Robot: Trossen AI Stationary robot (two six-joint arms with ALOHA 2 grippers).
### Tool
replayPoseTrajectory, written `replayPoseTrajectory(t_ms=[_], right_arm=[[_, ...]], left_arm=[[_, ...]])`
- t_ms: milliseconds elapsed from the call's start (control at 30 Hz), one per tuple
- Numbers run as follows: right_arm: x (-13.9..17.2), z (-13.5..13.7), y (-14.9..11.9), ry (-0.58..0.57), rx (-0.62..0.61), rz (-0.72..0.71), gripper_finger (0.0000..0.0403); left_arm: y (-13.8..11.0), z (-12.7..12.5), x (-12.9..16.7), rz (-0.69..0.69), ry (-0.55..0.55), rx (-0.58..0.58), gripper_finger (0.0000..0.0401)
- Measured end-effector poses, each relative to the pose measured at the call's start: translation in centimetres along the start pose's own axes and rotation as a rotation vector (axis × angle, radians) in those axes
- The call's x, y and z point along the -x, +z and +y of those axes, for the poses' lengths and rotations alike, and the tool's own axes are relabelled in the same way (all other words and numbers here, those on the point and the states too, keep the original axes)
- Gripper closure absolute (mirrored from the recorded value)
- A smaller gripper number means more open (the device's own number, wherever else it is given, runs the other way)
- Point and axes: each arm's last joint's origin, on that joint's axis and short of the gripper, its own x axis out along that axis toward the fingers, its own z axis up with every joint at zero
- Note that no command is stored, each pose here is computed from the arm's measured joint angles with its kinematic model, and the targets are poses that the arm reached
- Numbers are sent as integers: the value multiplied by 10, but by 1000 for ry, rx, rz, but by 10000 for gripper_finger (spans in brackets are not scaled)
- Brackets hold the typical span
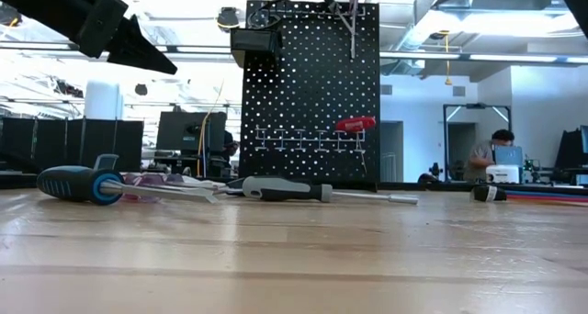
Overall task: Hang tools onto peg board
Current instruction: Hang the right grey screwdriver on the peg board, then hang the grey screwdriver on the pegboard
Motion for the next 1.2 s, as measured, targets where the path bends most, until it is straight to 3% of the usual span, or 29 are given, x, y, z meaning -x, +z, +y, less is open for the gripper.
replayPoseTrajectory(t_ms=[467,1067,1200], right_arm=[[3,-4,-5,-176,115,132,395],[18,9,2,-133,159,107,375],[23,14,5,-75,188,70,359]], left_arm=[[0,0,0,0,0,0,401],[0,0,0,0,0,1,401],[0,0,0,0,0,0,401]])
